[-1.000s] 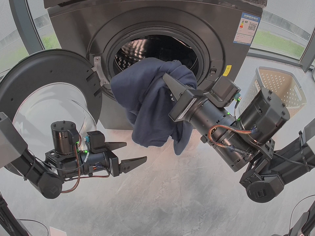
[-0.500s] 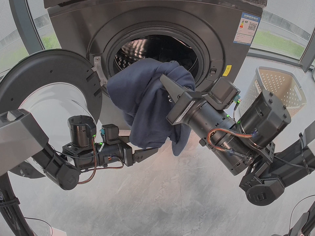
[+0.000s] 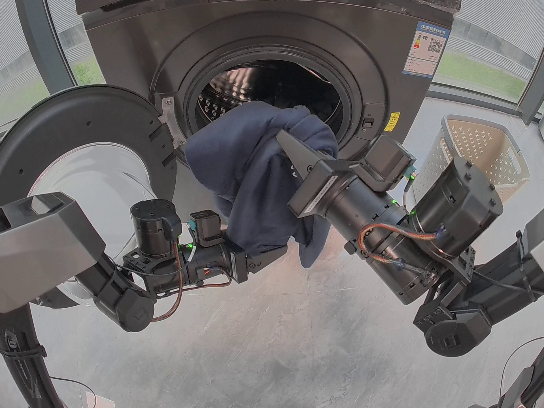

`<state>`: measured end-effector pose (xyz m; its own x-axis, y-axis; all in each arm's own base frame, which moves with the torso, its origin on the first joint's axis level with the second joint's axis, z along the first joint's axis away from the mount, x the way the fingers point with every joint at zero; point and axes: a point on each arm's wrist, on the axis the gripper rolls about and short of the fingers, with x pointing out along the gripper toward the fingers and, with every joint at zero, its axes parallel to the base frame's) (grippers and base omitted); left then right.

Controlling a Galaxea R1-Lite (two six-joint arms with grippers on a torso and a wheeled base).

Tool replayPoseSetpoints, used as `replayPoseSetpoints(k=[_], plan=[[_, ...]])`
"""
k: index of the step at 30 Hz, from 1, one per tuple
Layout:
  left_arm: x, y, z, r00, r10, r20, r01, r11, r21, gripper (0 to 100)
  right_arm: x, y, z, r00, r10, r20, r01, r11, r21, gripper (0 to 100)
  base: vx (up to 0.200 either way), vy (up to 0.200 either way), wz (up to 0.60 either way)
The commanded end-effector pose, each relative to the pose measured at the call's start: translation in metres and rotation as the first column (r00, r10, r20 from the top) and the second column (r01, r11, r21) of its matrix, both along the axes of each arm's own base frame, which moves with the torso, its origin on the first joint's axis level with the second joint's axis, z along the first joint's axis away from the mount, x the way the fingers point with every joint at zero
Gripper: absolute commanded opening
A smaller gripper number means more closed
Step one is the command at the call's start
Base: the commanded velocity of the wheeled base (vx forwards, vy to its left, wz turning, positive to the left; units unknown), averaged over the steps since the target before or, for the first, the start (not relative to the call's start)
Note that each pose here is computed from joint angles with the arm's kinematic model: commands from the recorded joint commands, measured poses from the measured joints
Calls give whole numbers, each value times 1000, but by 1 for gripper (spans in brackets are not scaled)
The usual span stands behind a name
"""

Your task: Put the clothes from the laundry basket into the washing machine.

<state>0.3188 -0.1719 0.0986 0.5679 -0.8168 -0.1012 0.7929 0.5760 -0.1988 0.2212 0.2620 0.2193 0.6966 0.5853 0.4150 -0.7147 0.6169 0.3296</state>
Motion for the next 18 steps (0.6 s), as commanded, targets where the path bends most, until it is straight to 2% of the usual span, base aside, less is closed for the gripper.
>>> replayPoseSetpoints(k=[1,5,8,11,13,14,17,18], plan=[[0,-3,-6,1000,0,-14,0,1000,7,0,-1,-1,-1,1000,1,-2,-1,1000,-3,0,0,0,0],[-2,-3,-6,1000,9,-15,-9,1000,9,0,0,0,-2,1000,-1,-6,1,1000,-5,0,0,0,0],[-4,-3,-4,1000,18,9,-18,1000,-2,0,2,-1,-4,1000,-6,-9,6,1000,-8,0,0,0,0],[-13,-5,-1,1000,2,21,-2,1000,-10,0,3,-3,-7,1000,-12,-17,12,1000,-18,0,0,0,0],[-29,-5,9,999,-19,39,20,1000,-19,0,4,-5,-12,999,-20,-33,19,999,-36,0,0,0,0],[-33,-5,10,999,-24,36,25,1000,-19,0,5,-5,-12,999,-23,-34,22,999,-38,100,0,0,0],[-48,-3,20,998,-41,57,43,998,-35,0,11,-7,-19,997,-49,-52,46,998,-52,100,0,0,0],[-55,-2,27,996,-46,81,50,997,-52,0,12,-7,-24,997,-51,-61,47,997,-64,100,0,0,0]])
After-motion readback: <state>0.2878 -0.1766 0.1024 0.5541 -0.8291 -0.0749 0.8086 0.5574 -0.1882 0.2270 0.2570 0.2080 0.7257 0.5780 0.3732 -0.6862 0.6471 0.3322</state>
